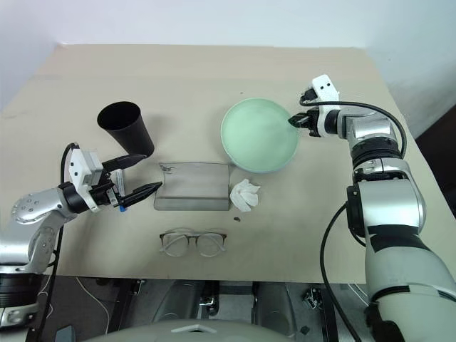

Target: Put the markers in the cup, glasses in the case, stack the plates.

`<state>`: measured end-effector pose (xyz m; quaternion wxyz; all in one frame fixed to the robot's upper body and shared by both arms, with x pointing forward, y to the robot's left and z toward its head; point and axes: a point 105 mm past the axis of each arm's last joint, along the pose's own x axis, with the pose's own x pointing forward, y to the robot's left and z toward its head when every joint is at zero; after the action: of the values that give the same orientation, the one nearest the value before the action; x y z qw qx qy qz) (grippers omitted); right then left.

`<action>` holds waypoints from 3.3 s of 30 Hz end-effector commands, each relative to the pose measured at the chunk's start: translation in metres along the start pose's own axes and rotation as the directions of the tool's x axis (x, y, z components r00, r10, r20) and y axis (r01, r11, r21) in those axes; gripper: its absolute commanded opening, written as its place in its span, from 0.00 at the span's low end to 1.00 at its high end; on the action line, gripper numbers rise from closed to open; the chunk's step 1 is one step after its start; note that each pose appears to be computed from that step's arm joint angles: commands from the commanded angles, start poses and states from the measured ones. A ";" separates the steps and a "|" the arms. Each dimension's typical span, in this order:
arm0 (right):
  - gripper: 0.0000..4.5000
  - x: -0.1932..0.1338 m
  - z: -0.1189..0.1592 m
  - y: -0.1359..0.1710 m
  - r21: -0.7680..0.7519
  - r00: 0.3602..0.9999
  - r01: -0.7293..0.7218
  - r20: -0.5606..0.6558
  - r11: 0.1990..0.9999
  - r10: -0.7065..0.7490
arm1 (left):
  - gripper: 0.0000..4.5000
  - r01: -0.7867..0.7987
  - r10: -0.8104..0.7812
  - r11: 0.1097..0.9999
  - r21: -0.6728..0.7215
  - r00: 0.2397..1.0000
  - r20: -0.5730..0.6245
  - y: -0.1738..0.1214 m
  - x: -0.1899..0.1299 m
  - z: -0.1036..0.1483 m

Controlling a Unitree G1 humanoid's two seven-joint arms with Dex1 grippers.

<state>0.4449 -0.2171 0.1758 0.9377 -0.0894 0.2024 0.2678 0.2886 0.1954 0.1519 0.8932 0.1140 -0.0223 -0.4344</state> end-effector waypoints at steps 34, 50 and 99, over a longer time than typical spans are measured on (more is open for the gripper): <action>0.99 -0.072 -0.049 0.158 -0.101 0.761 -0.644 0.017 0.759 0.648 | 1.00 -0.043 0.040 0.997 0.061 0.998 0.039 0.013 -0.007 0.015; 0.91 -0.031 -0.075 0.175 -0.131 0.776 -0.625 0.008 0.770 0.631 | 1.00 -0.049 0.047 0.997 0.065 0.999 0.027 0.011 -0.009 0.012; 0.91 -0.063 0.046 0.186 -0.151 0.513 -0.843 0.058 0.516 0.856 | 1.00 -0.105 0.104 0.991 0.082 0.994 0.020 0.008 -0.019 0.019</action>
<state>0.3261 -0.0835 0.2311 0.7183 -0.0045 0.1394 0.6816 0.2817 0.2123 0.1589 0.9116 0.1347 -0.0299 -0.3872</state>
